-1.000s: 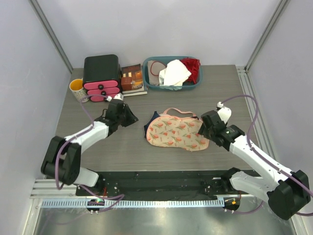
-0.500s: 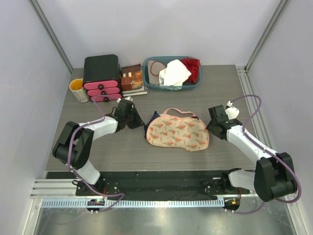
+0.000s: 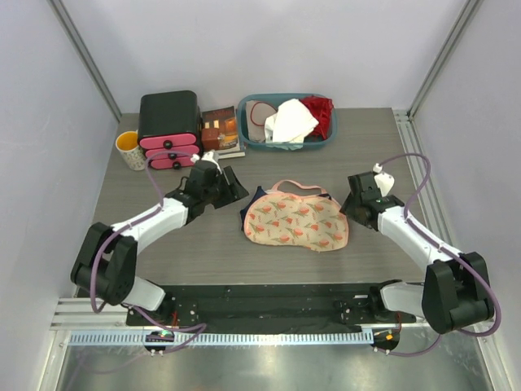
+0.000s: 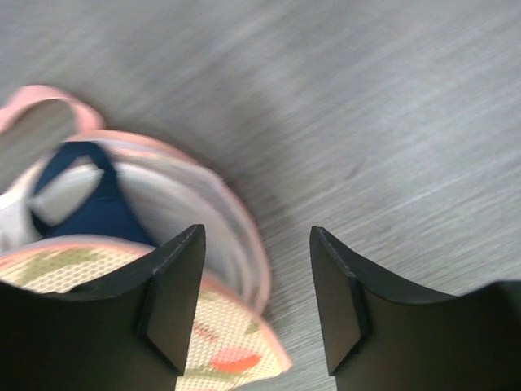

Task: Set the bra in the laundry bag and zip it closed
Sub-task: Open the laundry bag at the center of the board.

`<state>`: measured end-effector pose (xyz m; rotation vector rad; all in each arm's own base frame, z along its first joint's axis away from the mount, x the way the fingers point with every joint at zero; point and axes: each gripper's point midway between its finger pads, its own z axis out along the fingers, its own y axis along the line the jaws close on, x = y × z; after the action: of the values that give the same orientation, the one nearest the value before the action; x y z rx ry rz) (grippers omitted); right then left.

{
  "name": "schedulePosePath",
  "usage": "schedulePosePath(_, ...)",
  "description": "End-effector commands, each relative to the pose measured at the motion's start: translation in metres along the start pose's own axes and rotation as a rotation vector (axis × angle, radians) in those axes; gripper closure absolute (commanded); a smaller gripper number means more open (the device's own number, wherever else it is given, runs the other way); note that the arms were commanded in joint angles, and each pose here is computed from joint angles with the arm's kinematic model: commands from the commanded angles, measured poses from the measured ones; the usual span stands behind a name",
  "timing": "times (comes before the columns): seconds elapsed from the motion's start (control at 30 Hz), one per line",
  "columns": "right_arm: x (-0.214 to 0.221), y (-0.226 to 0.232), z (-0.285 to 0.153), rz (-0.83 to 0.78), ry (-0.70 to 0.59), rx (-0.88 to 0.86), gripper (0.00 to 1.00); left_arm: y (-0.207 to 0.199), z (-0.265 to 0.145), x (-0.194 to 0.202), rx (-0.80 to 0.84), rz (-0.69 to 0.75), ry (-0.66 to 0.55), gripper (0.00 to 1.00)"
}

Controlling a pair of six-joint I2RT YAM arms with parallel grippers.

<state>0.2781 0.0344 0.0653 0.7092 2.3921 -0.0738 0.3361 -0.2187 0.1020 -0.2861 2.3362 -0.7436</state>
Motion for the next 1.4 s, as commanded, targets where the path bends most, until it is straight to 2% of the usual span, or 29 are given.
schedulePosePath(0.0,-0.047,0.045,-0.034,-0.098,-0.101,-0.221,0.38,-0.026,-0.017,-0.001,0.119,0.049,-0.002,0.38)
schedulePosePath(0.07,-0.054,0.074,-0.048,-0.153,-0.098,-0.369,0.36,-0.036,-0.022,0.003,0.159,0.062,0.015,0.39)
schedulePosePath(0.13,-0.058,0.089,-0.055,-0.232,-0.102,-0.444,0.34,-0.040,-0.026,0.009,0.168,0.074,0.018,0.40)
schedulePosePath(0.17,-0.061,0.108,-0.066,-0.265,-0.098,-0.540,0.29,-0.042,-0.030,0.008,0.173,0.076,0.004,0.41)
schedulePosePath(0.23,-0.062,0.136,-0.070,-0.355,-0.098,-0.662,0.26,-0.043,-0.033,0.013,0.180,0.080,0.007,0.42)
schedulePosePath(0.27,-0.055,0.150,-0.077,-0.393,-0.059,-0.752,0.25,-0.045,-0.035,0.014,0.185,0.081,0.006,0.42)
schedulePosePath(0.3,-0.041,0.162,-0.067,-0.431,0.000,-0.781,0.25,-0.044,-0.037,0.016,0.186,0.081,0.009,0.42)
schedulePosePath(0.33,-0.046,0.175,-0.073,-0.469,-0.009,-0.822,0.25,-0.044,-0.038,0.017,0.186,0.082,0.010,0.42)
schedulePosePath(0.5,-0.019,0.213,-0.066,-0.623,0.096,-0.954,0.25,-0.041,-0.048,0.019,0.184,0.090,-0.003,0.42)
schedulePosePath(0.6,-0.014,0.217,-0.051,-0.661,0.127,-0.948,0.26,-0.038,-0.054,0.019,0.176,0.098,-0.010,0.42)
schedulePosePath(0.8,0.009,0.220,-0.054,-0.691,0.216,-1.018,0.36,-0.035,-0.062,0.020,0.168,0.115,-0.019,0.42)
schedulePosePath(0.97,0.035,0.222,-0.050,-0.727,0.289,-1.003,0.46,-0.038,-0.065,0.019,0.178,0.117,-0.021,0.42)
schedulePosePath(1.2,0.038,0.220,-0.047,-0.749,0.273,-0.970,0.46,-0.035,-0.071,0.017,0.166,0.128,-0.036,0.42)
schedulePosePath(1.37,0.032,0.217,-0.043,-0.746,0.241,-0.920,0.50,-0.035,-0.073,0.016,0.165,0.130,-0.039,0.42)
